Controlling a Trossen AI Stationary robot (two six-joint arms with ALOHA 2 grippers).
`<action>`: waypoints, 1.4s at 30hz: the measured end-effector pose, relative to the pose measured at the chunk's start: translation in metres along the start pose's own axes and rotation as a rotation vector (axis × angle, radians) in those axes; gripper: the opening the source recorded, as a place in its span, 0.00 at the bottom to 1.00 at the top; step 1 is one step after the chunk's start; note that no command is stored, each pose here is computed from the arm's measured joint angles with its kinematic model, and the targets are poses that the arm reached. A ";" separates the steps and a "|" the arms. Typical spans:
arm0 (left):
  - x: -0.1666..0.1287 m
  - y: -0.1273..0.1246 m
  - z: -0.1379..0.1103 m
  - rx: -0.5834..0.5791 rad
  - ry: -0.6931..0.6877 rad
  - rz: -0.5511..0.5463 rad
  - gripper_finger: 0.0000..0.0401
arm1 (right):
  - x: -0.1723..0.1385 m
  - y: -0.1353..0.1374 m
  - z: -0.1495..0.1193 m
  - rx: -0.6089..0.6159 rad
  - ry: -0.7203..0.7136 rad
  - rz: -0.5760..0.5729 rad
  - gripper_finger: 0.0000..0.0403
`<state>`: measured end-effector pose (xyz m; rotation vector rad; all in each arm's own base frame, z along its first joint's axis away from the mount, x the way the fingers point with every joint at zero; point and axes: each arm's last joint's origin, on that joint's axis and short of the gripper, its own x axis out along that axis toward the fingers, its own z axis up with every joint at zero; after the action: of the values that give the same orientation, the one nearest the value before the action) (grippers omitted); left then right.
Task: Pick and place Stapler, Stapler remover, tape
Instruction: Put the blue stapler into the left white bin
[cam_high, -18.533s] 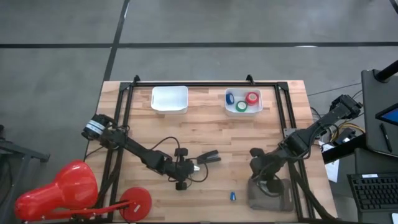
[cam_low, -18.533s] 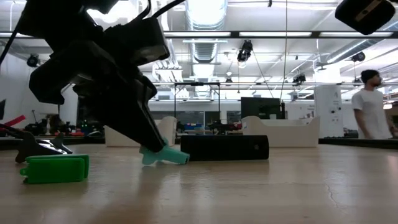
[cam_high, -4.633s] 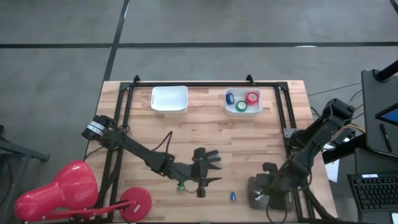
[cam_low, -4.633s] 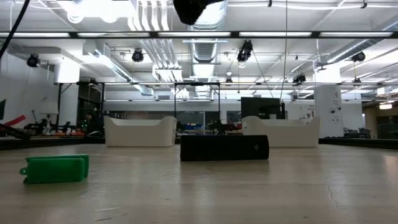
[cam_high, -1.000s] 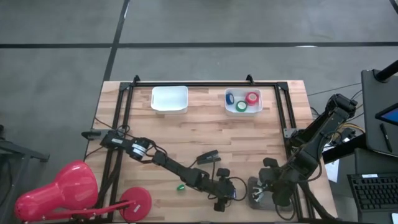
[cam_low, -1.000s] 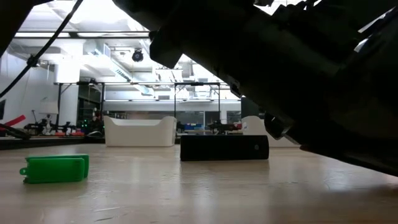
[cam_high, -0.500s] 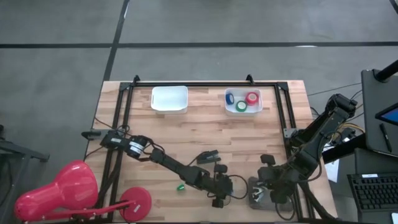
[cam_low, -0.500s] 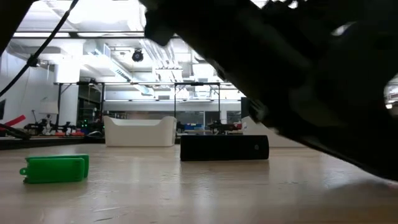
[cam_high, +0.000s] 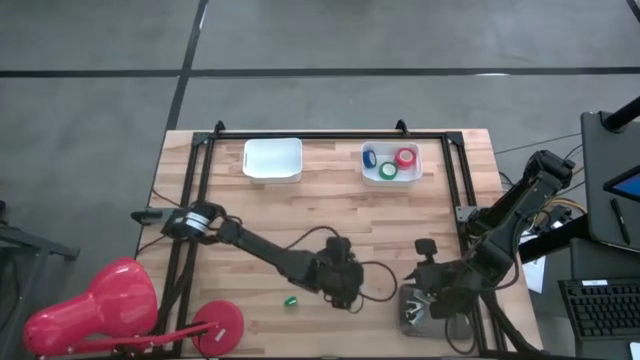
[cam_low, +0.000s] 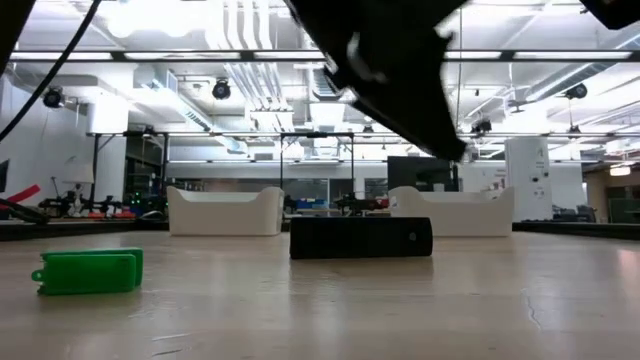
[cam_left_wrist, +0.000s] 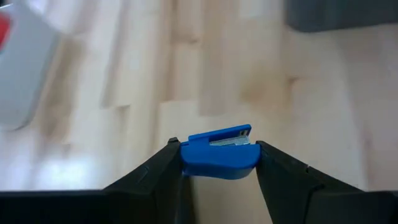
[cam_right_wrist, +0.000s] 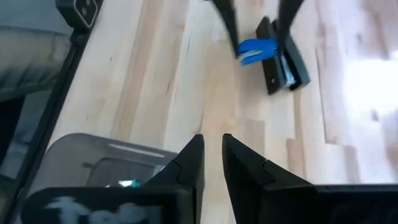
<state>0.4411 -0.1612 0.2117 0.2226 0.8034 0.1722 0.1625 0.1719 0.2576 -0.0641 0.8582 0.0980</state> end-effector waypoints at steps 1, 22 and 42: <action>-0.005 0.005 0.000 -0.004 0.006 0.015 0.46 | 0.000 0.000 0.001 -0.007 -0.012 -0.003 0.12; -0.094 0.182 -0.130 -0.749 -0.026 0.620 0.47 | 0.013 -0.014 0.019 -0.200 -0.145 -0.083 0.09; -0.069 0.287 -0.197 -1.082 0.080 0.556 0.47 | 0.025 -0.030 0.018 -0.173 -0.111 -0.142 0.09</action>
<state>0.2313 0.1251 0.2015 -0.5989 0.6148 1.1041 0.1960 0.1449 0.2506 -0.2787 0.7308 0.0415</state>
